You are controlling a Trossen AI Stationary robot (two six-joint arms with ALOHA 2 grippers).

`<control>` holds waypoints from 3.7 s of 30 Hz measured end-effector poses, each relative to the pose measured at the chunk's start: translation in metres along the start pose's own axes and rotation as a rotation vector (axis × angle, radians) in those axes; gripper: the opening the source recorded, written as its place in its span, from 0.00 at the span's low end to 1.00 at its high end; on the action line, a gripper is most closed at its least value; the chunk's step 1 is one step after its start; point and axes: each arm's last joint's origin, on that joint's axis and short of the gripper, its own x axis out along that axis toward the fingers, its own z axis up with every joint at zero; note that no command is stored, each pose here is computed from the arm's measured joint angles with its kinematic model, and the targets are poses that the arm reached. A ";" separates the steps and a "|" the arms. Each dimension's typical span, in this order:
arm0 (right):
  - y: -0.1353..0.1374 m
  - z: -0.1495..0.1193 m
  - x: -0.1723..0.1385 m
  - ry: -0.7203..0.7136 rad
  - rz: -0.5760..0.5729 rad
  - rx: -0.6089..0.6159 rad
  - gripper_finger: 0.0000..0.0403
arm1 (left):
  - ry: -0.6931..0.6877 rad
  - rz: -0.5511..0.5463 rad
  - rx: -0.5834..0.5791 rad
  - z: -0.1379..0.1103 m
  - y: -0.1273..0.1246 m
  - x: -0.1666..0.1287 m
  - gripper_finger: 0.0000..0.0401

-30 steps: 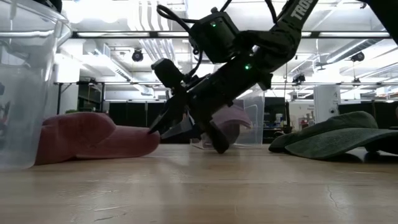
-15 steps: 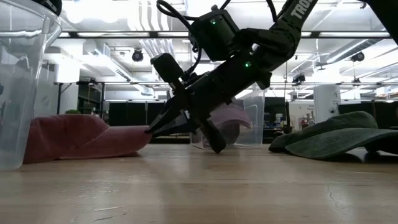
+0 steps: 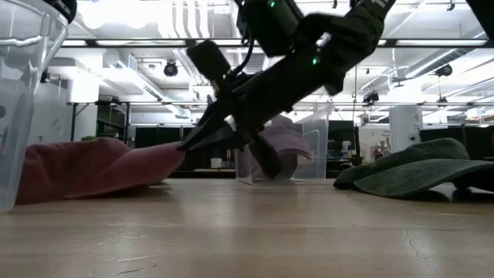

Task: Pick & Place hat
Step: Put the dark red cap into the top transparent bin

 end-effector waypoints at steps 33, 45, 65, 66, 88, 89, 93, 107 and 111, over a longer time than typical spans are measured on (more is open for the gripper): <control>0.084 0.028 -0.141 -0.259 -0.094 -0.202 0.03 | -0.001 -0.002 -0.018 0.000 0.000 0.000 0.00; 0.104 0.042 -0.195 -0.570 -0.133 -0.198 0.03 | -0.001 -0.002 -0.019 0.000 0.000 0.000 0.00; 0.117 0.024 -0.235 -1.077 -0.368 -0.092 0.03 | -0.001 -0.001 -0.017 0.000 0.000 0.000 0.00; 0.117 0.024 -0.236 -1.089 -0.377 -0.089 0.03 | -0.001 -0.002 -0.018 0.000 0.000 0.000 0.00; 0.113 0.012 -0.193 -1.124 -0.355 -0.012 0.03 | -0.001 -0.001 0.010 0.000 0.000 0.000 0.00; 0.110 0.012 -0.186 -1.133 -0.356 0.002 0.03 | -0.001 -0.001 0.010 0.000 0.000 0.000 0.00; 0.101 0.015 -0.161 -1.160 -0.386 0.015 0.03 | -0.001 -0.001 0.009 0.000 0.000 0.000 0.00; 0.114 0.047 -0.156 -1.175 -0.518 -0.074 0.03 | -0.001 -0.001 0.007 0.000 0.000 0.000 0.00; 0.116 0.048 -0.158 -1.169 -0.536 -0.099 0.03 | -0.001 -0.002 0.011 0.000 0.000 0.000 0.00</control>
